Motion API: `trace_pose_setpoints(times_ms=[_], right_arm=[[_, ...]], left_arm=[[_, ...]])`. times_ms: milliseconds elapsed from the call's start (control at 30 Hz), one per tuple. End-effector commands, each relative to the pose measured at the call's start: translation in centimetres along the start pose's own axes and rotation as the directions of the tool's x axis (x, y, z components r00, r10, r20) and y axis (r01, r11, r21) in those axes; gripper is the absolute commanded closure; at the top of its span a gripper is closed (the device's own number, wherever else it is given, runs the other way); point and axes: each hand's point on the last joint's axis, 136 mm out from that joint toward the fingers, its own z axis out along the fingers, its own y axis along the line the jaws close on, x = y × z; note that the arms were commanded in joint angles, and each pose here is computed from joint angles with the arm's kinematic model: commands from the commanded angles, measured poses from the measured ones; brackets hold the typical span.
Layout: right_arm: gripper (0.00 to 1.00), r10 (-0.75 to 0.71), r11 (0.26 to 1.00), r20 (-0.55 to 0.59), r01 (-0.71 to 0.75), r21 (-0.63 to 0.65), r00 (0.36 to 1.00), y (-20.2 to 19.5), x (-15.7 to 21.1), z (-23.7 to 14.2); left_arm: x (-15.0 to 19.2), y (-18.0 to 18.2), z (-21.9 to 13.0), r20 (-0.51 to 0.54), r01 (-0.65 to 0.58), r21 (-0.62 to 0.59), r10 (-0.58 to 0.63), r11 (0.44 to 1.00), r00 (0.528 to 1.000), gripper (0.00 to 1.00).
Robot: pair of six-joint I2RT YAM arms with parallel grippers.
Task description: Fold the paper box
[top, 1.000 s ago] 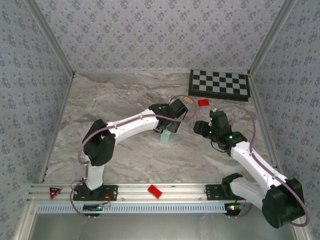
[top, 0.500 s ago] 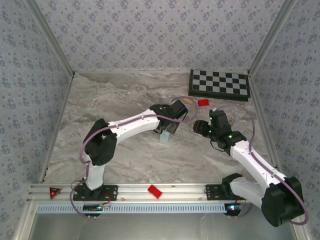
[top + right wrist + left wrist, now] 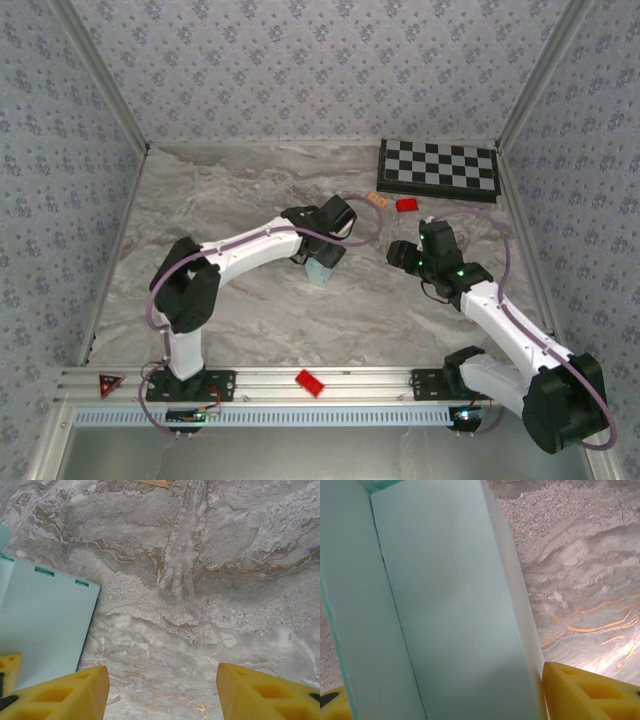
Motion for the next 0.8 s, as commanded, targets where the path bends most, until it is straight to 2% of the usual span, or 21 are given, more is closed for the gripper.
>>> trace_pose_setpoints(times_ms=[0, 167, 333, 633, 767], right_arm=[[0.4, -0.002, 1.0, -0.018, 0.002, 0.015, 1.0, -0.6, 0.6, 0.3], [0.4, 0.0, 1.0, -0.023, 0.001, 0.021, 1.0, -0.8, 0.7, 0.3], [0.4, 0.0, 1.0, -0.026, 0.001, 0.022, 1.0, -0.9, 0.9, 0.3], [0.4, 0.001, 1.0, -0.029, 0.0, 0.031, 1.0, -1.2, 1.1, 0.2], [0.4, 0.002, 0.999, -0.028, -0.001, 0.035, 1.0, -1.4, 1.2, 0.2]], left_arm=[[-0.8, -0.3, -1.0, 0.05, -0.131, 0.06, 0.128, 0.99, 0.99, 0.39], [-0.6, -0.9, -1.2, 0.077, -0.303, 0.11, 0.296, 0.947, 0.952, 0.4], [-0.4, -1.1, -1.1, 0.092, -0.395, 0.162, 0.385, 0.904, 0.918, 0.4], [-0.3, -1.0, -0.7, 0.161, -0.564, 0.231, 0.54, 0.793, 0.826, 0.39], [0.8, -1.1, -0.6, 0.157, -0.642, 0.269, 0.625, 0.718, 0.765, 0.39]])
